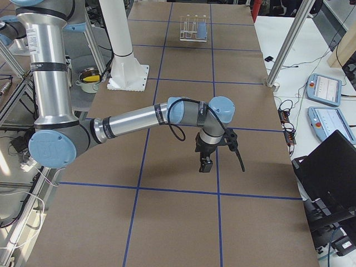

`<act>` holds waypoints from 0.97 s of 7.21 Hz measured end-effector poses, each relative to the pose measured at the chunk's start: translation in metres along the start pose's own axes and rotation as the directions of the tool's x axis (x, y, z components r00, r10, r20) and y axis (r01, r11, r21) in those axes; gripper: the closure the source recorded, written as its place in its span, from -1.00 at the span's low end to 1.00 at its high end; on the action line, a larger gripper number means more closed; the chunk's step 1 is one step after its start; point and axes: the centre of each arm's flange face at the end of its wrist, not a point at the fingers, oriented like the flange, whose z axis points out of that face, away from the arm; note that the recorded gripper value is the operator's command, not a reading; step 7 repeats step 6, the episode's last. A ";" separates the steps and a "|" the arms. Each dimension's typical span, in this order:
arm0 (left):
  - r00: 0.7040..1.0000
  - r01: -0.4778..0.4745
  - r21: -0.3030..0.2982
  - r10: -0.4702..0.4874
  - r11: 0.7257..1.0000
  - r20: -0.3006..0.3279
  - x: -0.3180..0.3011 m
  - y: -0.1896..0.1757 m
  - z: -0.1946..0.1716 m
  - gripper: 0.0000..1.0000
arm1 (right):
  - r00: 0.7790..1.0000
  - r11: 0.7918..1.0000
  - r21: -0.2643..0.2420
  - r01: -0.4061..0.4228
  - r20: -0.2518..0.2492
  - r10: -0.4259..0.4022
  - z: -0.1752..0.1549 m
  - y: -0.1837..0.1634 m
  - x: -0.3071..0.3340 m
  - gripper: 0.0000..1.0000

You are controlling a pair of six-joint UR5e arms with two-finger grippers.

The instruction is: Hang cup on cup holder

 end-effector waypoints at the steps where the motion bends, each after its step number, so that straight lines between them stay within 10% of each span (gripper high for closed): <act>1: 1.000 0.000 0.000 0.000 1.000 -0.011 0.001 0.000 0.000 -0.96 | 1.000 1.000 0.000 0.001 0.005 -0.001 0.001 0.002 0.001 -1.00; 7: 1.000 -0.001 0.000 0.001 1.000 -0.017 0.003 0.000 -0.001 -0.96 | 1.000 1.000 0.003 -0.006 0.005 0.006 0.000 0.000 0.000 -1.00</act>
